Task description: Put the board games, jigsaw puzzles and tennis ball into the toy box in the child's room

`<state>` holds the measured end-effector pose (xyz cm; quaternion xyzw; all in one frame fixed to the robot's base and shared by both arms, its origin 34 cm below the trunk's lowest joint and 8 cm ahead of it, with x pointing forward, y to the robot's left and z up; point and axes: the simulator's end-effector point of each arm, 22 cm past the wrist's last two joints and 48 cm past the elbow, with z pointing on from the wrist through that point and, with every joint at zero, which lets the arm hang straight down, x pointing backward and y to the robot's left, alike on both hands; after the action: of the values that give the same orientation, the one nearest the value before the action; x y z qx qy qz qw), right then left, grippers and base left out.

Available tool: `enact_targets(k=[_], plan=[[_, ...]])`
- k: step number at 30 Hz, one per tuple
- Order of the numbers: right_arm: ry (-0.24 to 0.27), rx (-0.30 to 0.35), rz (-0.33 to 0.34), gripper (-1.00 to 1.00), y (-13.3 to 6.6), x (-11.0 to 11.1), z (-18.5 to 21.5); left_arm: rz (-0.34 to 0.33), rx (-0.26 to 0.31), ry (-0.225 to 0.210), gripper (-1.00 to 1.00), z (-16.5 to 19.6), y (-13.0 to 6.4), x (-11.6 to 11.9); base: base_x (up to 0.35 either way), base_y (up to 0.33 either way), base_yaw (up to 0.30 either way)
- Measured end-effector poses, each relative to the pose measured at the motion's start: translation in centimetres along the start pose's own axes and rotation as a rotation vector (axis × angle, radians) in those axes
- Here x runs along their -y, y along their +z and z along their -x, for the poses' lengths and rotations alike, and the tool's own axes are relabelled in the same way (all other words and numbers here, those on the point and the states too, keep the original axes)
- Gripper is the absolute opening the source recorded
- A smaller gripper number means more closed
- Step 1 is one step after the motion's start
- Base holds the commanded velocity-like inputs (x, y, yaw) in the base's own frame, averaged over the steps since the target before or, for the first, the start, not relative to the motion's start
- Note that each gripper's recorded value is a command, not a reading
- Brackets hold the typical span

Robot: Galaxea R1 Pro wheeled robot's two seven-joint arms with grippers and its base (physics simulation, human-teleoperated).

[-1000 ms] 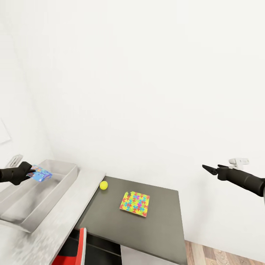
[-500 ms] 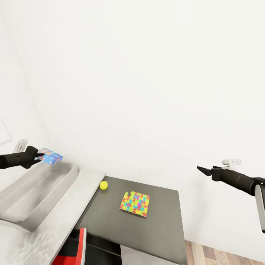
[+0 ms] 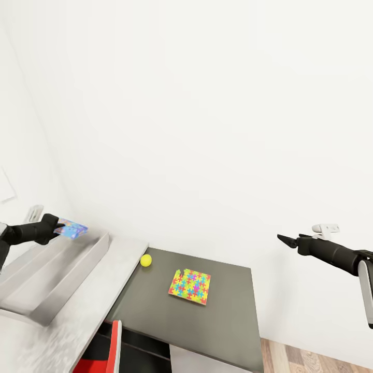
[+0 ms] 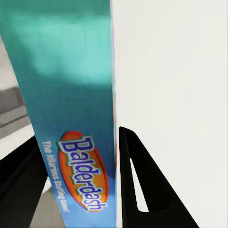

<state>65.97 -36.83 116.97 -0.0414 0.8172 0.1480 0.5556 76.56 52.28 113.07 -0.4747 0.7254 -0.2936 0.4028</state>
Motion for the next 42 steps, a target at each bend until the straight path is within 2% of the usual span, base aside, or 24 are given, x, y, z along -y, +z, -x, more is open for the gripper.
enact_targets(k=[3, 9, 17, 20, 27, 41, 42], plan=[[0.002, -0.005, 0.0, 1.0, 0.1, 0.1, -0.2, 0.021, 0.03, 0.003, -1.0, -0.2, 1.1, -1.0, 0.0, 0.0, 0.0], [0.005, -0.014, 0.0, 1.0, 0.4, 0.2, -0.6, 0.007, 0.046, 0.009, -1.0, -0.5, 2.0, -1.3, 0.0, 0.0, 0.0], [0.009, -0.026, -0.002, 1.0, 0.8, 0.4, -1.1, 0.011, 0.03, 0.011, -1.0, -0.7, 2.4, -2.0, 0.0, 0.0, 0.0], [0.01, -0.03, -0.002, 1.0, 0.9, 0.5, -1.3, 0.017, -0.005, 0.028, -1.0, -1.0, 2.3, -2.1, 0.0, 0.0, 0.0], [0.013, -0.041, -0.003, 1.0, 1.3, 0.6, -1.8, 0.028, -0.012, 0.064, -1.0, -0.3, 2.3, -1.5, 0.0, 0.0, 0.0], [0.017, -0.06, -0.008, 1.0, 1.8, 1.0, -2.8, 0.061, -0.023, 0.059, -1.0, -0.6, 3.3, -3.1, 0.0, 0.0, 0.0], [0.018, -0.047, 0.007, 1.0, 2.0, 0.6, -2.3, 0.06, -0.012, 0.061, -1.0, -0.2, 3.1, -3.2, 0.0, 0.0, 0.0]])
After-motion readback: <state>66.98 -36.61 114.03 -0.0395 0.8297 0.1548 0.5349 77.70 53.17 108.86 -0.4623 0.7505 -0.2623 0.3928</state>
